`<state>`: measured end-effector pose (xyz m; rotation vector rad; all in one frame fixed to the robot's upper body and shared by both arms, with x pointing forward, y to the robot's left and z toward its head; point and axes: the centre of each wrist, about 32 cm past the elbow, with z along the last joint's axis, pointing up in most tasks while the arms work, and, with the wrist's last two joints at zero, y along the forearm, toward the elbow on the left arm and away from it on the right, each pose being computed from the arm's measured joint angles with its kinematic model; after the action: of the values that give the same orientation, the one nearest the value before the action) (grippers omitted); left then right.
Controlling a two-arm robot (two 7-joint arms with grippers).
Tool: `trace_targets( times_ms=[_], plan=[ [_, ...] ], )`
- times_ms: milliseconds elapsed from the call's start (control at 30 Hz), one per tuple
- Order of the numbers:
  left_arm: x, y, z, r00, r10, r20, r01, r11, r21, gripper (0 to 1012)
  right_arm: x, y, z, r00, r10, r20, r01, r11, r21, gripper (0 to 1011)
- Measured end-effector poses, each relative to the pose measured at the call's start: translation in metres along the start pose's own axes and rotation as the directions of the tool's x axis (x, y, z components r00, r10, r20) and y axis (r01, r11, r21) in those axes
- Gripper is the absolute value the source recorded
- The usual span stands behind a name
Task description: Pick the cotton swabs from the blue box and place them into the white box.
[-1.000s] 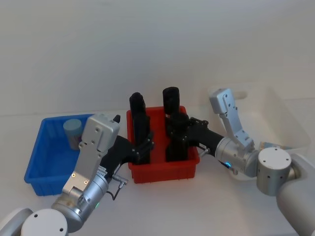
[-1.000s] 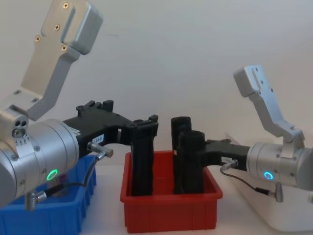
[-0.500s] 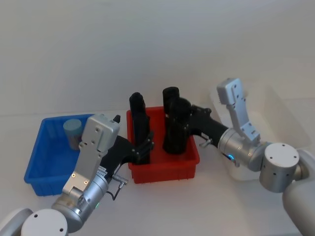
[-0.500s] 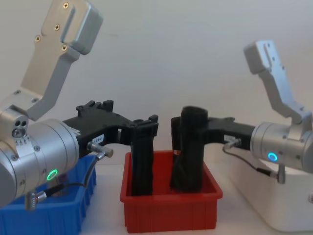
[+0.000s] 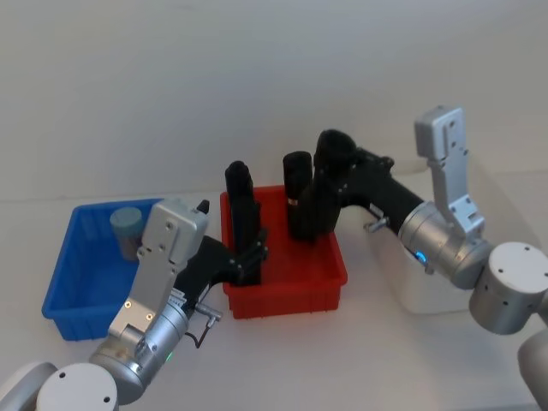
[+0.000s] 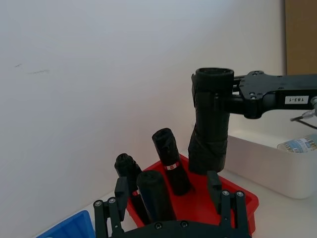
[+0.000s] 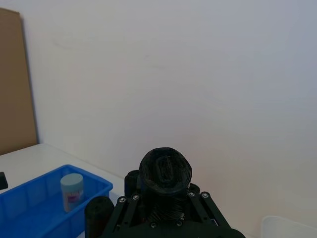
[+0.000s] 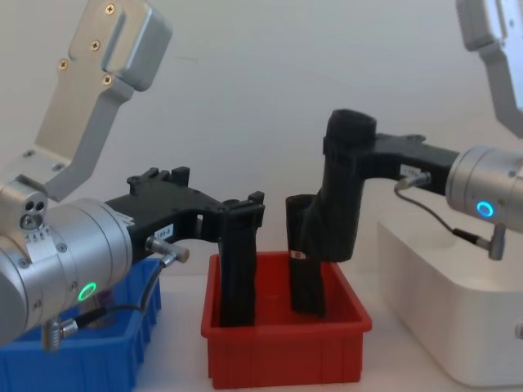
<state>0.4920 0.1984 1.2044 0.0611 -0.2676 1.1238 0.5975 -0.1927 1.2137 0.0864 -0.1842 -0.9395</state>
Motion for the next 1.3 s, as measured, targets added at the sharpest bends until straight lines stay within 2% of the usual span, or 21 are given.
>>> trace_targets(
  times_ms=[200, 267, 400, 667, 967, 1033, 1300],
  plan=[
    [0.0000, 0.0000, 0.0000, 1.0000, 0.000, 0.000, 0.000, 1.0000, 0.000, 1000, -0.003, -0.012, 0.016, 0.997, -0.073, 0.010, 0.073, 0.997, 0.021, 352],
    [0.0000, 0.0000, 0.0000, 1.0000, 0.000, 0.000, 0.000, 1.0000, 0.000, 1000, -0.003, -0.014, 0.017, 0.997, -0.081, 0.011, 0.081, 0.996, 0.022, 352],
    [0.0000, 0.0000, 0.0000, 1.0000, 0.000, 0.000, 0.000, 1.0000, 0.000, 1000, -0.003, -0.024, 0.026, 0.990, -0.140, 0.019, 0.140, 0.990, 0.025, 352],
    [0.0000, 0.0000, 0.0000, 1.0000, 0.000, 0.000, 0.000, 1.0000, 0.000, 1000, 0.001, -0.037, 0.035, 0.976, -0.217, 0.034, 0.216, 0.976, 0.015, 351],
    [0.0000, 0.0000, 0.0000, 1.0000, 0.000, 0.000, 0.000, 1.0000, 0.000, 999, 0.007, -0.050, 0.040, 0.958, -0.283, 0.051, 0.284, 0.959, -0.014, 352],
    [0.0000, 0.0000, 0.0000, 1.0000, 0.000, 0.000, 0.000, 1.0000, 0.000, 1000, 0.009, -0.054, 0.039, 0.952, -0.301, 0.056, 0.303, 0.952, -0.029, 351],
    [0.0000, 0.0000, 0.0000, 1.0000, 0.000, 0.000, 0.000, 1.0000, 0.000, 1000, 0.012, -0.061, 0.036, 0.943, -0.327, 0.061, 0.331, 0.942, -0.063, 351]
  ],
)
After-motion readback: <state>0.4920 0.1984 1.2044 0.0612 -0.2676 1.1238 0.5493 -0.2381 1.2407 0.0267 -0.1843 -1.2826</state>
